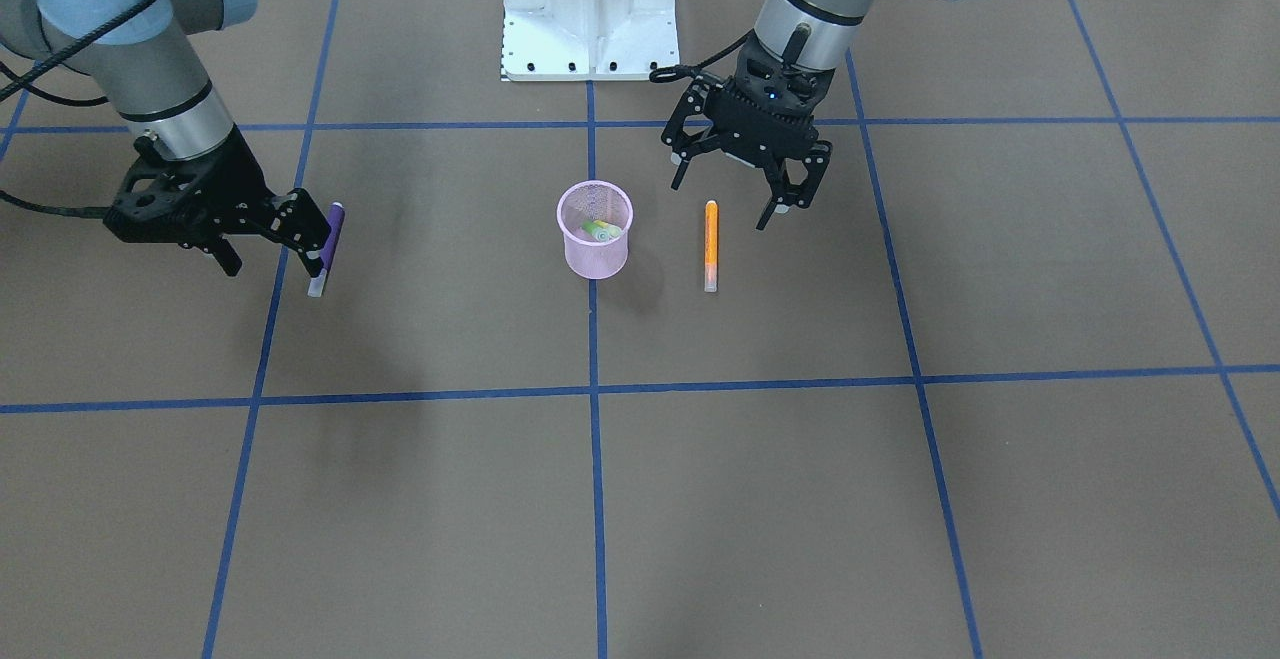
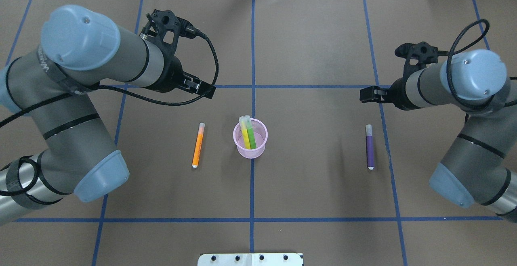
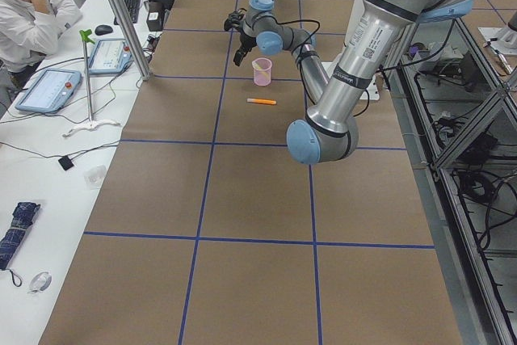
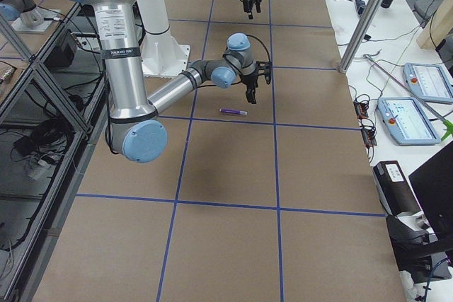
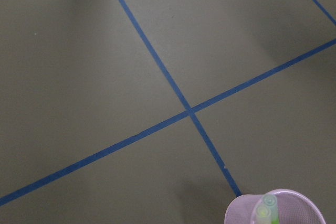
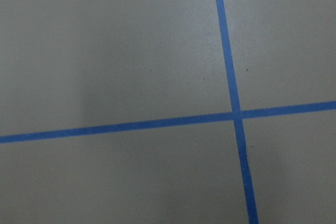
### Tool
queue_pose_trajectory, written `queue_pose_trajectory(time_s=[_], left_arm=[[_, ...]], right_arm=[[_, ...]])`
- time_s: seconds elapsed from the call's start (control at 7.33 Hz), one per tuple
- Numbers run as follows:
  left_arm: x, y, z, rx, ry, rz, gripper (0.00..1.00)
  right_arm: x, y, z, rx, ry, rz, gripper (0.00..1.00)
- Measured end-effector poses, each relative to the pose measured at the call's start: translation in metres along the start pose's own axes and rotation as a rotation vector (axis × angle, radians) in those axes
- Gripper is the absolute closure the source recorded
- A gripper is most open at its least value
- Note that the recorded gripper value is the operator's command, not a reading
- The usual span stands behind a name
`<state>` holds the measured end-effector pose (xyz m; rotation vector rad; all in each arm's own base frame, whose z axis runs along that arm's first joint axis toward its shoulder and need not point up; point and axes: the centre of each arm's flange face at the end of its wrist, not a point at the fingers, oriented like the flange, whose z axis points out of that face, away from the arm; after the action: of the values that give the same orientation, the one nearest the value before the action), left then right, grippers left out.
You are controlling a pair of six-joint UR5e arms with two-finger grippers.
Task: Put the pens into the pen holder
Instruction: 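Lower the right gripper onto the purple marker while the left arm withdraws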
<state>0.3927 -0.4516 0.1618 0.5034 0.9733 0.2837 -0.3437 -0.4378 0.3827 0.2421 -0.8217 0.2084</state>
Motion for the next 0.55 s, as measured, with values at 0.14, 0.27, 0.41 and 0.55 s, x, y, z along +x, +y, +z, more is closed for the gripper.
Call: queue_pose_trajectory(time_s=[0.14, 0.27, 0.41, 0.55], left_arm=[[-0.001, -0.002, -0.006, -0.009, -0.001, -0.006, 0.01], [-0.001, -0.003, -0.009, -0.009, 0.001, -0.009, 0.01], [-0.001, -0.003, -0.011, -0.008, 0.001, -0.011, 0.01], [0.000, -0.003, -0.011, -0.007, 0.001, -0.012, 0.01]], right_arm=[[-0.001, 0.020, 0.013, -0.010, 0.023, -0.020, 0.02], [-0.002, 0.035, 0.026, -0.027, 0.040, -0.036, 0.02], [-0.001, 0.045, 0.038, -0.049, 0.056, -0.048, 0.05], [-0.001, 0.053, 0.049, -0.069, 0.069, -0.057, 0.15]])
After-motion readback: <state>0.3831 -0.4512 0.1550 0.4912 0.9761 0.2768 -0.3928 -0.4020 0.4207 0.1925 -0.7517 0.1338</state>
